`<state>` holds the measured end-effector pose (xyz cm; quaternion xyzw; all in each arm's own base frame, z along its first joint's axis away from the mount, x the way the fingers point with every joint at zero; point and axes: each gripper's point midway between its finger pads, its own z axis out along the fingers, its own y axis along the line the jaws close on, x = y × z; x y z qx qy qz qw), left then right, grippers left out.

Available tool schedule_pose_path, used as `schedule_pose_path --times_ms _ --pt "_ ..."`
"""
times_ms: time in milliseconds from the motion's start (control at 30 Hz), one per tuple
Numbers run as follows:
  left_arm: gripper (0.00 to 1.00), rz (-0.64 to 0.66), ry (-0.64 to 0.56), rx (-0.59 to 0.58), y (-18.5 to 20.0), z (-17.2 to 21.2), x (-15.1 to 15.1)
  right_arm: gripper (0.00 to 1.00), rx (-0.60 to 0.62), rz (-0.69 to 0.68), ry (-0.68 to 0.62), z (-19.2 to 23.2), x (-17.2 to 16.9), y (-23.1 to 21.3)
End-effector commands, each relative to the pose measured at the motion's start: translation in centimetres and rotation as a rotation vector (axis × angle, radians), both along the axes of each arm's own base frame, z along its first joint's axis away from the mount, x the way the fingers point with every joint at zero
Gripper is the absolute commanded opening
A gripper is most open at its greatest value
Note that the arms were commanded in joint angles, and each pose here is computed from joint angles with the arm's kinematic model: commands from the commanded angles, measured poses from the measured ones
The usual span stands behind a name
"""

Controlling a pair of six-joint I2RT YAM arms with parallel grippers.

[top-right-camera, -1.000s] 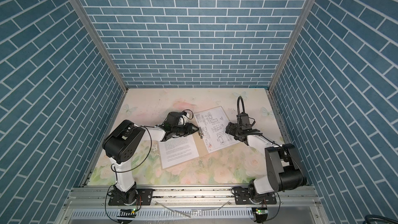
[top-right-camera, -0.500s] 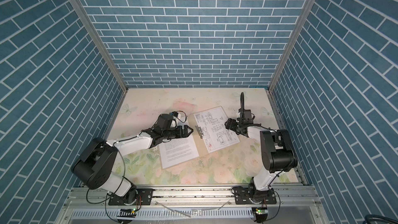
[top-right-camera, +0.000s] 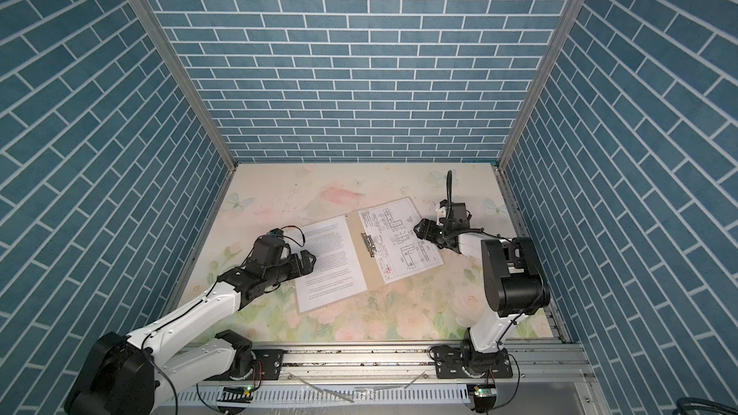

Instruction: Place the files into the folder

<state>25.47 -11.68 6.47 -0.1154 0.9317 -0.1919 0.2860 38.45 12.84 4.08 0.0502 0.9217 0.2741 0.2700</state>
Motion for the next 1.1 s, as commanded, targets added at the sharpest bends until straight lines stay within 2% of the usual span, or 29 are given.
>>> schedule_pose_path --times_ms 0,233,667,1067 --pt "1.00 0.065 0.115 0.035 2.0 -2.5 -2.5 0.78 0.008 0.015 0.100 -2.3 -2.7 0.0" --pt "0.99 0.087 0.172 0.005 2.6 -3.9 -4.3 0.76 -0.004 0.001 0.125 -2.4 -3.8 -0.4" --pt "1.00 -0.045 0.170 -0.118 -0.3 -4.8 -3.7 0.75 -0.005 -0.009 0.138 -2.6 -4.6 -0.6" --pt "1.00 -0.023 0.136 -0.240 -1.0 -3.8 -3.4 0.72 0.005 -0.015 0.157 -2.9 -5.0 -0.5"
